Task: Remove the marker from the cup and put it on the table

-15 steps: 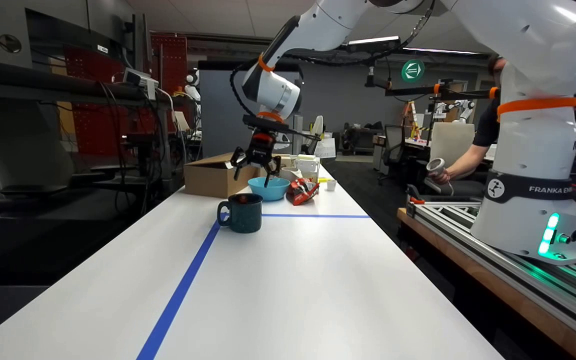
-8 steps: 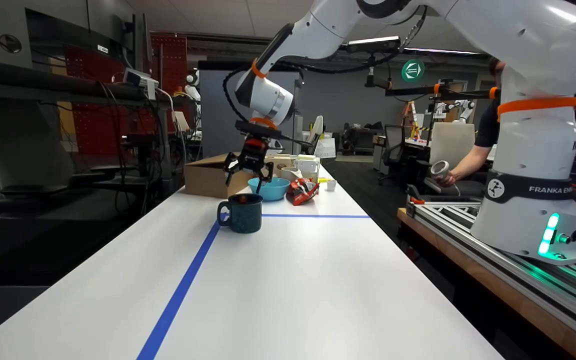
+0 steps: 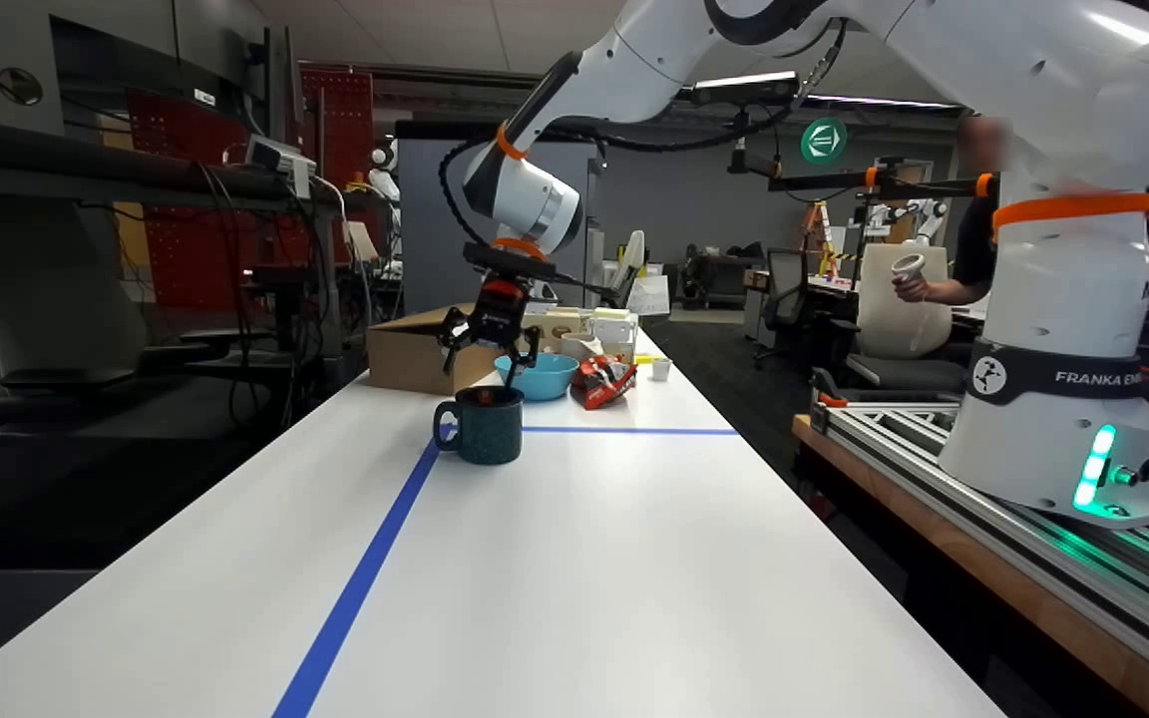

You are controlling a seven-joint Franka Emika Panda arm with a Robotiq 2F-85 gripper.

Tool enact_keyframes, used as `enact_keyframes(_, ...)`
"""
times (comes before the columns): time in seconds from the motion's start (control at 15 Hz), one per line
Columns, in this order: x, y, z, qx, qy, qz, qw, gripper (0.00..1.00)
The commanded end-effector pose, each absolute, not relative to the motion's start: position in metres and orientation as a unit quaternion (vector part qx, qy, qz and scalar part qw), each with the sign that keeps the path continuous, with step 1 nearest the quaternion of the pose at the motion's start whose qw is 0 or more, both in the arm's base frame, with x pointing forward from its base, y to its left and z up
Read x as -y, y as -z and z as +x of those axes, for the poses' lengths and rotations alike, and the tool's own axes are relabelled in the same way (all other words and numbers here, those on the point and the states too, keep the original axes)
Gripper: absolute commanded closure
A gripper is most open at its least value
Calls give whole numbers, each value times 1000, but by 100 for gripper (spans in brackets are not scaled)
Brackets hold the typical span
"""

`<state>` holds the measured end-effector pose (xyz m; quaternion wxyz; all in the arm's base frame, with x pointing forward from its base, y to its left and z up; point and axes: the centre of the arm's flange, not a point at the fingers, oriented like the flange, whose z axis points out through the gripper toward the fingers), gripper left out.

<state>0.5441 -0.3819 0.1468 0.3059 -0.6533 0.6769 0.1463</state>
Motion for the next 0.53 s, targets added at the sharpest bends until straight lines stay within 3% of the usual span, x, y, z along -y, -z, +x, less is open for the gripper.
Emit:
enact_keyframes(0.0, 382, -147, 544, -677, -146, -653, 306, 0)
enact_keyframes(0.47, 381, -145, 525, -679, -145, -650, 309, 0)
